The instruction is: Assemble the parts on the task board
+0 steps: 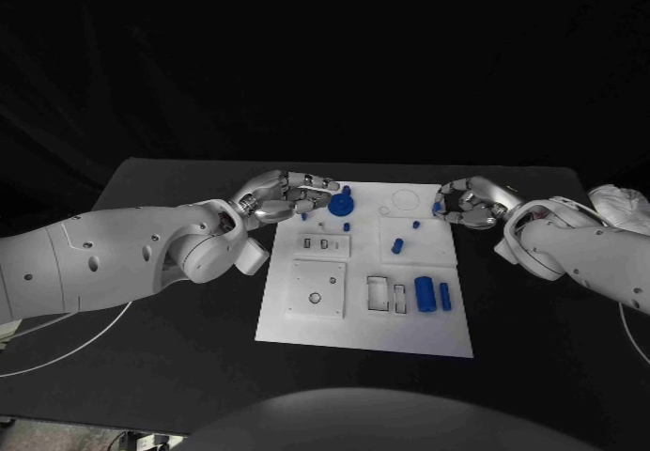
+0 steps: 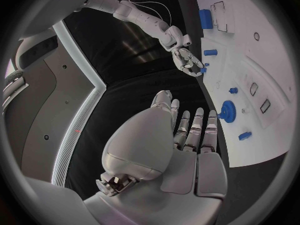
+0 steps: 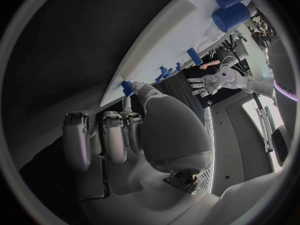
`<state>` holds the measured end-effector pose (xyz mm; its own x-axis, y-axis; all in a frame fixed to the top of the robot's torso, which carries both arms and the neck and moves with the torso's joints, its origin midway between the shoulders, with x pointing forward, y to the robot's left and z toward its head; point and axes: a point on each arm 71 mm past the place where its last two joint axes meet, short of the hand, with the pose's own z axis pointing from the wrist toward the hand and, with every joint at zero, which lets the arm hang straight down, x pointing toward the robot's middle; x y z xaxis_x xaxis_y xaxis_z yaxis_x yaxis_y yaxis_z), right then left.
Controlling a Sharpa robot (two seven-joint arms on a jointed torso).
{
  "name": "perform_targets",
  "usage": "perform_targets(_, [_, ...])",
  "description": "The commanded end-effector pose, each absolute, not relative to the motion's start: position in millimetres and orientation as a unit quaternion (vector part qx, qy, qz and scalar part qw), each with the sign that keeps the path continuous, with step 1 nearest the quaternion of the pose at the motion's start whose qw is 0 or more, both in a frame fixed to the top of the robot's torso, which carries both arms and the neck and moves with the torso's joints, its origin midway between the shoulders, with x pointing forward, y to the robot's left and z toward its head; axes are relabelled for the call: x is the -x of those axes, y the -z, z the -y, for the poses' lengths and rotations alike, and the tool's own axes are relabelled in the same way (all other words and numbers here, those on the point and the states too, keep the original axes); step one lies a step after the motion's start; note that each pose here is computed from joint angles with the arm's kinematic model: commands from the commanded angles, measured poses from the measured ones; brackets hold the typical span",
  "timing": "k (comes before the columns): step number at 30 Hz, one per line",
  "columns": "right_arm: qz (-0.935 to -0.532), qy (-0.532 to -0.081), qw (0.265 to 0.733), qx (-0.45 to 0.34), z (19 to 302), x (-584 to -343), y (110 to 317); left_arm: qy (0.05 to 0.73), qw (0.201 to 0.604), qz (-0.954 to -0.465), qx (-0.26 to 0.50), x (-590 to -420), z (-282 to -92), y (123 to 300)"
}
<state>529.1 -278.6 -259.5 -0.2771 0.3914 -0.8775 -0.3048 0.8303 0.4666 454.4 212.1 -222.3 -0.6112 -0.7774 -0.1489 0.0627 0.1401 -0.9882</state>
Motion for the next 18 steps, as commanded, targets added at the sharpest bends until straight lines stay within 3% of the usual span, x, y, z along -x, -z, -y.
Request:
perform_targets(1, [-0.75,-0.288,0.595,-0.024,277.2,-528.5,261.7,0.604,0.341,-0.672,0.261,-453.1,-209.2,222.0])
perform_targets(18, [-0.755,-0.285,0.59,-0.026,275.5,-528.9,263.6,0.602,0.338,-0.675,0.262,-452.9,-208.8,222.6])
